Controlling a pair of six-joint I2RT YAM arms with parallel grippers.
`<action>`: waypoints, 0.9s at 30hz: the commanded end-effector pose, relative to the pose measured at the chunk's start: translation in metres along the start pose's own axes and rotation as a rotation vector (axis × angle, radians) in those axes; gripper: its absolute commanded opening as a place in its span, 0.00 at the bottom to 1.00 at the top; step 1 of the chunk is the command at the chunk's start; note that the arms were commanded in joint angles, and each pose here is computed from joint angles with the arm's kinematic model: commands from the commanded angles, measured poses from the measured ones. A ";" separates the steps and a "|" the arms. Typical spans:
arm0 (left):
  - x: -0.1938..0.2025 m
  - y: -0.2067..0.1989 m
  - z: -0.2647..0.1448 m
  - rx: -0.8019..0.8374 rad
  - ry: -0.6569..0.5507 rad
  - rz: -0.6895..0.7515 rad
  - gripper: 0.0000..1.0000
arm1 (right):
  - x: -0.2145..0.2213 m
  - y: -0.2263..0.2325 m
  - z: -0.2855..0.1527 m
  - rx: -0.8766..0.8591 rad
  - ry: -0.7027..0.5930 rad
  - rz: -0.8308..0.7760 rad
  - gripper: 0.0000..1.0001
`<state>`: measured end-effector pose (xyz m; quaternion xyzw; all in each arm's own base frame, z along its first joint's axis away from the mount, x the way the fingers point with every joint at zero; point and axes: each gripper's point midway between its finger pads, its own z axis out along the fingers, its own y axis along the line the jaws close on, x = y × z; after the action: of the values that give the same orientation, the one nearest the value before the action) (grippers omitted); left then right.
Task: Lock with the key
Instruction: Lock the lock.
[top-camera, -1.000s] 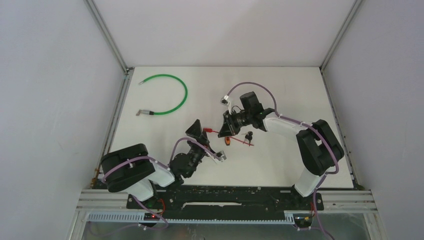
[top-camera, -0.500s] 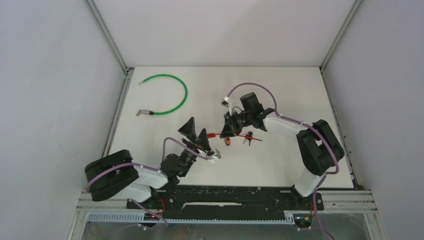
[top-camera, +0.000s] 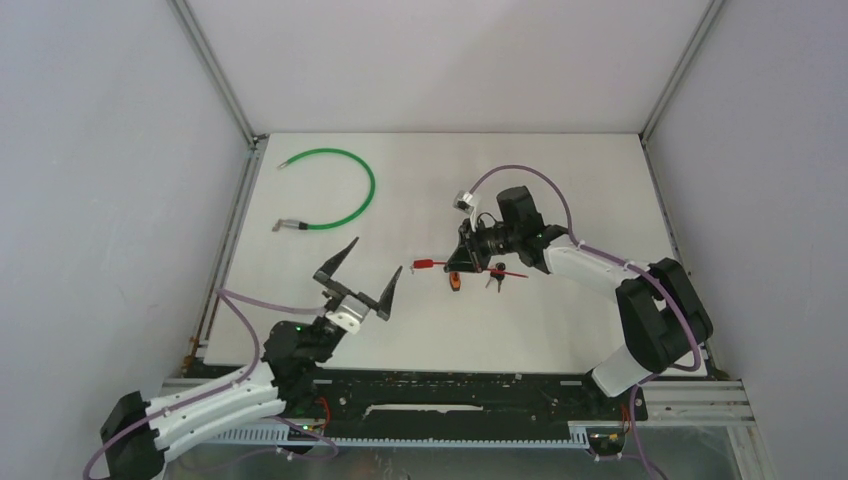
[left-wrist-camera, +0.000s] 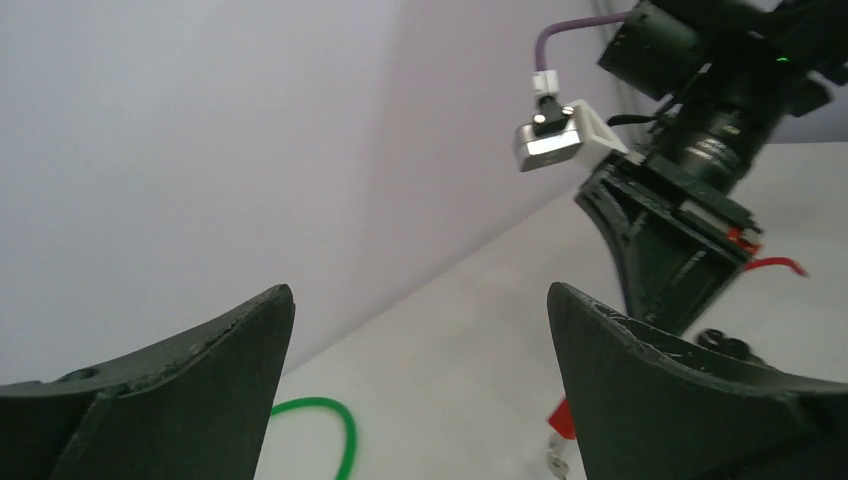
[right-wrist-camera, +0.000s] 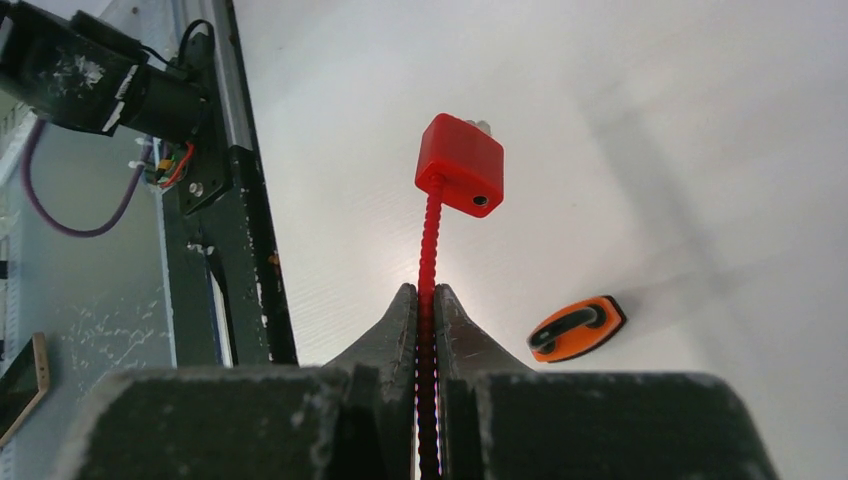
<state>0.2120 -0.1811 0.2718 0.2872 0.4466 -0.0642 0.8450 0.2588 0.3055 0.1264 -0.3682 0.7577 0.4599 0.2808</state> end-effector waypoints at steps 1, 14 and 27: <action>0.019 -0.055 -0.021 0.289 0.138 -0.166 1.00 | -0.023 0.026 -0.005 -0.126 -0.075 -0.143 0.00; 0.039 -0.118 -0.039 0.698 0.335 -0.093 1.00 | -0.015 0.048 -0.001 -0.152 -0.039 -0.284 0.00; 0.076 -0.100 -0.040 0.526 0.438 -0.085 0.97 | -0.004 0.054 0.000 -0.129 -0.023 -0.356 0.00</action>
<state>0.1815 -0.2369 0.1513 0.5160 0.5844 -0.1565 0.6064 0.2176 0.3178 0.1371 -0.4824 0.6793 0.4612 0.3052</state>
